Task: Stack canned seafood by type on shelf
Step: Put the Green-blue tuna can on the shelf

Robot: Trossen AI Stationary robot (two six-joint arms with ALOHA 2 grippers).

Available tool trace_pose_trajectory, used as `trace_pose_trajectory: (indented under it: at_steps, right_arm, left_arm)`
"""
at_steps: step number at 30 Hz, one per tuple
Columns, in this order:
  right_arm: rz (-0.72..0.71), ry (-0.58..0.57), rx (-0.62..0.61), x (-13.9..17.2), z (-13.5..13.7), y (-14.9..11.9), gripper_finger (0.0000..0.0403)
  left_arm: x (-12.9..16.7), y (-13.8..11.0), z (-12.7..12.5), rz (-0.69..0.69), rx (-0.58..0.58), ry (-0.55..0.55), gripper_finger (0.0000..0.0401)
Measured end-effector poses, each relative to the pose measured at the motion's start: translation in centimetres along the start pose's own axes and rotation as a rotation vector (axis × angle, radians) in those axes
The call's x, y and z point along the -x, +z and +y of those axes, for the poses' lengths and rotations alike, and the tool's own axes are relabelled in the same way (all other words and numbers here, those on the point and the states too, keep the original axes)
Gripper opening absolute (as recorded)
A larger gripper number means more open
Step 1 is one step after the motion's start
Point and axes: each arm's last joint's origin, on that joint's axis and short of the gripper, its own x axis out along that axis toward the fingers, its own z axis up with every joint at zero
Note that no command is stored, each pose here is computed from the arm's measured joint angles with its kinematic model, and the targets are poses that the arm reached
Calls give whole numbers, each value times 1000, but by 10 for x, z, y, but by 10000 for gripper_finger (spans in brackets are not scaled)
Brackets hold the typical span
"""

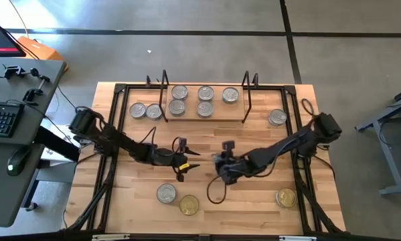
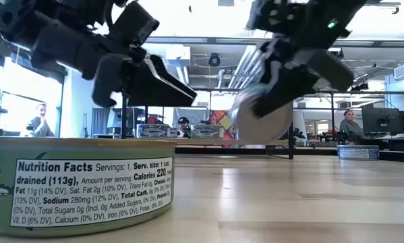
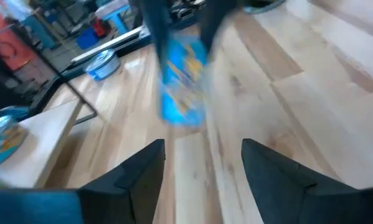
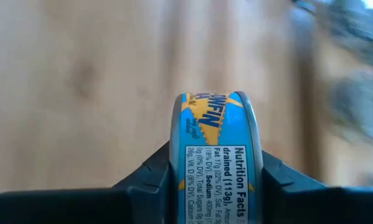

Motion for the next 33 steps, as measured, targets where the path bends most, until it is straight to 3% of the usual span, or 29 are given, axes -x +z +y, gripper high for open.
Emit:
trace_pose_trajectory:
  at_steps: [7,14,23,26,33]
  right_arm:
    - [30,-236,38,12,-15,-5,115]
    - [58,-325,60,-23,-56,-21,115]
    - [109,-349,127,-60,-118,-42,115]
    - [166,-317,137,-70,-130,-57,115]
    - [162,-261,93,-75,-146,-66,115]
  left_arm:
    - [27,13,4,101,61,115,209]
    - [57,30,1,103,44,143,195]
    - [73,34,-6,127,-6,214,181]
    - [72,33,-7,127,-4,217,180]
    - [72,34,-6,120,4,227,179]
